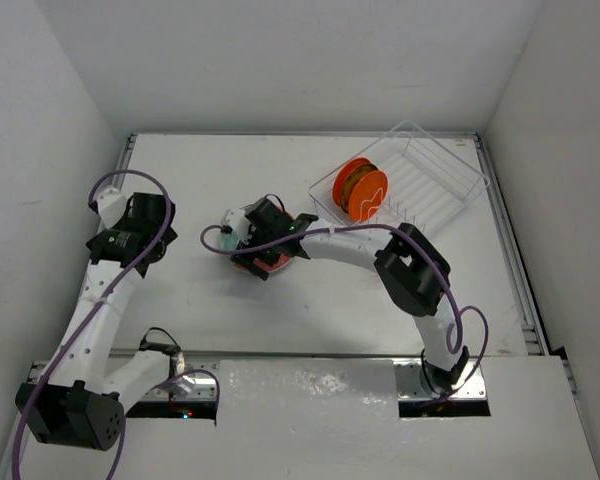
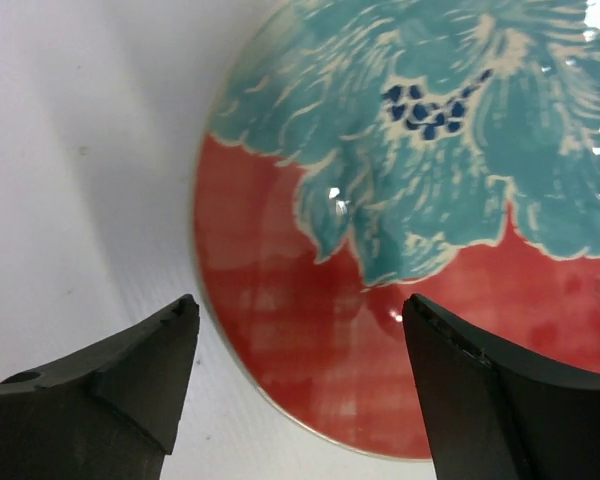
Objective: Unload the plates from the dish rack
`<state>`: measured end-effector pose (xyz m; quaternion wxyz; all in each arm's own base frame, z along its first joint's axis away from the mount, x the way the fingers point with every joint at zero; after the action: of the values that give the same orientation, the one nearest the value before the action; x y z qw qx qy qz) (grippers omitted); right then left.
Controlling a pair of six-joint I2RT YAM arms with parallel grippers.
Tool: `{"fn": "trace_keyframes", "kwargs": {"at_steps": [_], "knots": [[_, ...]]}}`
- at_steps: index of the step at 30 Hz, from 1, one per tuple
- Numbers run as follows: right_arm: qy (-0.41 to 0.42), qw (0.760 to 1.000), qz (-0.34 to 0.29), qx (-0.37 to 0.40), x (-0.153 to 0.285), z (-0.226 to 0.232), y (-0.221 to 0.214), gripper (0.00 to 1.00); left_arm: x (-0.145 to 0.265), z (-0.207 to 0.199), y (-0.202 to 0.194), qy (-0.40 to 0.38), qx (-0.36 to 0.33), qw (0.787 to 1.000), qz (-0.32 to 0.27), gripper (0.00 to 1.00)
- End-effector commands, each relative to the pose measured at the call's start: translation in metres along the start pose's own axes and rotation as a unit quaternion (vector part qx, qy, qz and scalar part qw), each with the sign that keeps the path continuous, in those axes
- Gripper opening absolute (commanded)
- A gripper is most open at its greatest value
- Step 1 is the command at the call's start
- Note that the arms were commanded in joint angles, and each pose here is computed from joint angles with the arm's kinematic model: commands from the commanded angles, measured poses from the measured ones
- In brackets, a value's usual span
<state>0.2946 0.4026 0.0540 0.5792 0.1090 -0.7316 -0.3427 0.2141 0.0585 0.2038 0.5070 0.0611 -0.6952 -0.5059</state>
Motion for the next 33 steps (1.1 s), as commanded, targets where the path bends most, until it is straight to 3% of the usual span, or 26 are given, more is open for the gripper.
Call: {"fn": "trace_keyframes", "kwargs": {"at_steps": [1,2,7,9,10,11,13,14,16,18,19,22,26,31,33], "knots": [[0.002,0.998,-0.049,-0.031,0.019,-0.011,0.04,0.88,0.0,-0.008,0.012,-0.018,0.012,1.0,-0.015,1.0],[0.005,0.998,-0.048,-0.039,0.022,-0.012,0.041,0.99,0.0,-0.009,0.013,-0.02,0.012,1.0,-0.014,1.0],[0.017,0.994,-0.081,-0.076,0.078,-0.021,0.074,0.99,0.001,-0.018,0.016,-0.036,-0.001,0.999,-0.008,1.0],[-0.052,0.969,-0.127,-0.204,0.126,-0.064,0.084,0.99,0.005,-0.03,0.023,-0.066,-0.015,0.998,-0.005,1.0],[-0.12,0.942,-0.121,-0.291,0.15,-0.109,0.066,0.99,0.008,-0.038,0.028,-0.086,-0.018,0.996,-0.008,1.0],[-0.172,0.87,-0.117,-0.446,0.169,-0.131,0.048,0.99,0.01,-0.051,0.024,-0.127,-0.047,0.991,0.009,1.0],[-0.238,0.755,-0.089,-0.604,0.199,-0.179,-0.021,0.99,0.017,-0.069,0.033,-0.171,-0.052,0.984,0.008,1.0],[-0.236,0.719,-0.116,-0.644,0.205,-0.189,-0.025,0.99,0.018,-0.082,0.027,-0.202,-0.073,0.976,0.026,1.0],[-0.303,0.66,-0.135,-0.674,0.229,-0.216,-0.05,0.98,0.021,-0.094,0.032,-0.224,-0.078,0.971,0.029,1.0],[-0.325,0.629,-0.134,-0.693,0.237,-0.231,-0.061,0.96,0.023,-0.101,0.033,-0.234,-0.086,0.968,0.027,0.99],[-0.331,0.611,-0.133,-0.707,0.236,-0.24,-0.069,0.91,0.025,-0.104,0.036,-0.24,-0.087,0.967,0.022,0.99],[-0.336,0.59,-0.135,-0.721,0.23,-0.258,-0.079,0.81,0.03,-0.114,0.038,-0.268,-0.097,0.958,0.017,0.99],[-0.341,0.589,-0.127,-0.721,0.214,-0.271,-0.087,0.69,0.03,-0.115,0.033,-0.277,-0.107,0.955,0.02,0.98],[-0.356,0.582,-0.099,-0.725,0.194,-0.278,-0.102,0.62,0.025,-0.109,0.023,-0.268,-0.116,0.956,0.025,0.98],[-0.365,0.576,-0.09,-0.726,0.19,-0.277,-0.11,0.53,0.025,-0.108,0.021,-0.269,-0.117,0.956,0.027,0.98]]}}
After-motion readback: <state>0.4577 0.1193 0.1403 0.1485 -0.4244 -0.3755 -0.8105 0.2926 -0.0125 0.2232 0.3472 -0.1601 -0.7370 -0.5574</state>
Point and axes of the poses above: each gripper's point midway between its finger pads, its own x axis back along the fingers, its own z axis along the line the jaws close on, y = z × x, the point moved 2 cm from there along x, back along the fingers, and after that the axes turned 1 degree about -x, right-handed, at the moved point
